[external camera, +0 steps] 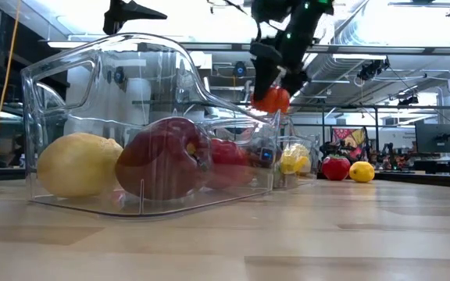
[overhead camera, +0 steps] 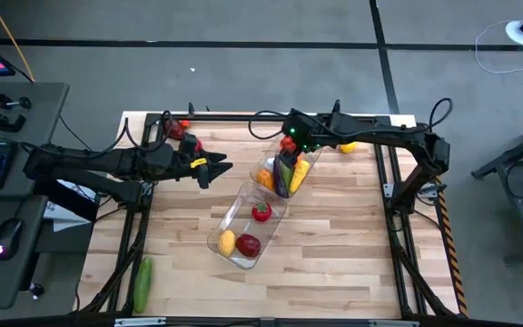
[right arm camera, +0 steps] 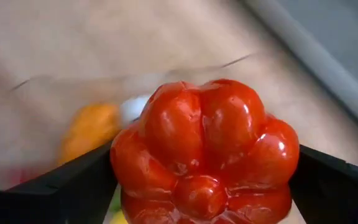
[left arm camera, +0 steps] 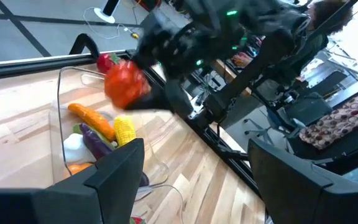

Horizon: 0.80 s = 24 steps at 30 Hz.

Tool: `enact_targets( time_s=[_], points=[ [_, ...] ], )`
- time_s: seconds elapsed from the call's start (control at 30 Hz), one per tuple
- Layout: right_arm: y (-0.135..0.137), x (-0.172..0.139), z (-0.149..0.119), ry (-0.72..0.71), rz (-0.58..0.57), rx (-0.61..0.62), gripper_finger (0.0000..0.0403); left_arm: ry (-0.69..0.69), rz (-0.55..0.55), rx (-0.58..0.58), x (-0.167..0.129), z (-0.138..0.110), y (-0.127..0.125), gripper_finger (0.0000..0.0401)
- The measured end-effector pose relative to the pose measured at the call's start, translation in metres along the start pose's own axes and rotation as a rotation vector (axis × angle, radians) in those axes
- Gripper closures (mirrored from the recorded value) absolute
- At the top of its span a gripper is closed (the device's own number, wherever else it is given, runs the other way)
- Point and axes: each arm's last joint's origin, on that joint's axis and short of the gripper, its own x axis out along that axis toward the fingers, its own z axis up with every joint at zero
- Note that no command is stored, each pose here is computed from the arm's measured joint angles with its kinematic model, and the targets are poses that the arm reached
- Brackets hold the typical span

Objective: Sort produce into baskets
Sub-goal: Put the orange pumpkin into the top transparent bin

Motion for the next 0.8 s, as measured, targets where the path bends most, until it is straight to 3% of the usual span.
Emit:
enact_targets(
  time_s=[0.1, 0.13, 0.2, 0.23, 0.3, 0.37, 0.4, 0.5, 0.6, 0.63, 0.7, 0.73, 0.8],
  points=[
    [-0.001, 0.0, -0.001, -0.085, -0.23, -0.015, 0.0003, 0.0, 0.0, 0.0, 0.0, 0.0, 0.0, 0.0128],
    [-0.001, 0.003, -0.002, -0.032, -0.211, -0.049, 0.0003, 0.0, 0.0, 0.0, 0.0, 0.0, 0.0, 0.0128],
    [0.001, -0.001, -0.001, 0.089, -0.035, -0.088, 0.0003, 0.007, -0.006, -0.001, 0.0, 0.0, 0.0, 0.0128],
    [0.005, -0.004, -0.001, 0.06, -0.018, -0.093, 0.0003, 0.015, -0.014, 0.0, 0.0, -0.001, -0.001, 0.0128],
    [0.005, -0.004, -0.006, 0.029, -0.078, -0.13, 0.0003, 0.024, -0.025, 0.013, 0.0, -0.002, -0.002, 0.0128],
    [-0.001, -0.001, -0.01, 0.174, -0.021, -0.164, 0.0003, 0.023, -0.016, 0.011, 0.002, -0.003, -0.002, 0.0128],
    [-0.003, 0.0, -0.011, 0.197, -0.006, -0.121, 0.0003, 0.028, -0.013, -0.002, 0.002, -0.004, -0.001, 0.0128],
    [-0.004, -0.007, -0.006, 0.038, -0.063, -0.029, 0.0003, 0.038, -0.018, 0.006, 0.003, -0.005, -0.002, 0.0128],
    [-0.007, -0.012, -0.008, 0.214, 0.159, -0.186, 0.0004, 0.042, -0.003, 0.006, 0.006, -0.007, -0.002, 0.0128],
    [-0.009, -0.01, -0.009, 0.208, 0.103, -0.178, 0.0004, 0.051, -0.005, -0.004, 0.007, -0.008, -0.002, 0.0128],
    [-0.014, -0.015, 0.001, 0.01, -0.09, 0.083, 0.0004, 0.056, -0.011, 0.006, 0.008, -0.009, -0.002, 0.0128],
    [-0.014, -0.018, 0.005, -0.015, -0.059, 0.149, 0.0004, 0.054, -0.01, 0.017, 0.008, -0.01, -0.003, 0.0128],
    [-0.012, -0.022, 0.005, 0.059, 0.132, 0.021, 0.0004, 0.056, -0.002, 0.001, 0.011, -0.011, -0.003, 0.0128]
  ],
)
